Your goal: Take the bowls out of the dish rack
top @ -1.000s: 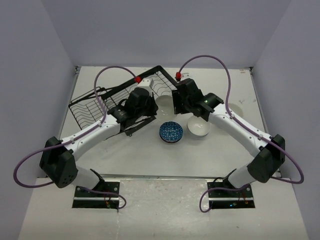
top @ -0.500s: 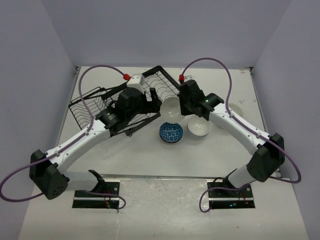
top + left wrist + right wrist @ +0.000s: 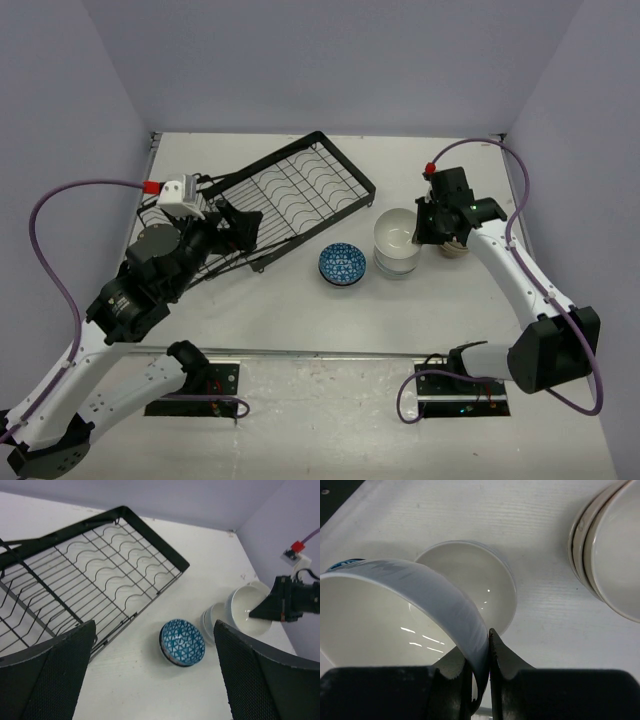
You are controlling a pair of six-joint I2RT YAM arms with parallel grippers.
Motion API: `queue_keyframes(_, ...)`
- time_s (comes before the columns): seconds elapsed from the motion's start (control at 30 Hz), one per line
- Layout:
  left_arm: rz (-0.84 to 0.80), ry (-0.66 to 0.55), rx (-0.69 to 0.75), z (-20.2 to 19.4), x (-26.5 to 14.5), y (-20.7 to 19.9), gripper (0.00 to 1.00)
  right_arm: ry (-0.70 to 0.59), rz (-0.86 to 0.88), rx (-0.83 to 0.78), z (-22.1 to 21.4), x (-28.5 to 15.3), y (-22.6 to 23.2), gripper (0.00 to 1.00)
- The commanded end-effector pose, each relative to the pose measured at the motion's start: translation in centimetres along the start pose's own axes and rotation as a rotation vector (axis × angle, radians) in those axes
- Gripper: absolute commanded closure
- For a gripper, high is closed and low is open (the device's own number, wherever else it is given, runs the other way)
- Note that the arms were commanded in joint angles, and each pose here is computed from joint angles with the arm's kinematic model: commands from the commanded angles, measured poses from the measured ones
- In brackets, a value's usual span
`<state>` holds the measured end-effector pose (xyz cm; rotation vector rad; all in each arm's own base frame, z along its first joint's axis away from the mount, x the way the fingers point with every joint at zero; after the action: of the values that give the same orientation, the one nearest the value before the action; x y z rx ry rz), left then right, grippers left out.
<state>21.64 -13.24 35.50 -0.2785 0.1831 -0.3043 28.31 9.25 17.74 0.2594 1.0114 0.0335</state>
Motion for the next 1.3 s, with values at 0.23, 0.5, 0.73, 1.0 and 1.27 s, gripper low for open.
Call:
queue_keyframes(0.23, -0.086, 0.112, 0.184, -6.3, -4.2, 2.7, 0.0, 0.069, 0.031, 0.052, 0.1, 2.2, -0.6, 1.0)
queue_keyframes(0.5, -0.033, -0.027, 0.178, -4.9, -5.4, 4.3, 0.0, 0.119, 0.04, 0.067, -0.6, 3.2, -0.6, 0.94)
queue_keyframes(0.73, 0.05, -0.042, 0.186, -6.5, -4.2, 5.9, 0.0, 0.166, 0.003, 0.079, -1.9, 4.3, -1.5, 0.94)
queue_keyframes(1.0, 0.024, -0.025, 0.192, -7.1, -3.9, 5.5, 0.0, 0.179, -0.009, 0.08, -2.5, 4.7, -2.0, 0.84)
queue_keyframes(1.27, 0.011, -0.021, 0.196, -7.2, -3.8, 5.3, 0.0, 0.142, 0.016, 0.077, -2.0, 3.5, -1.5, 0.62)
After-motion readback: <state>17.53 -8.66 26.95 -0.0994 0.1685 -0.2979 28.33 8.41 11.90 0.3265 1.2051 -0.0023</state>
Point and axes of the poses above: each gripper's point midway between its finger pads, its own x axis out along the fingers, its own y axis along the line the jaws close on, z = x × y, the point moved 2 cm from there along -x, back along the fingers, and after that the axes turned 8 degrees about x, right-handed, at the moved point
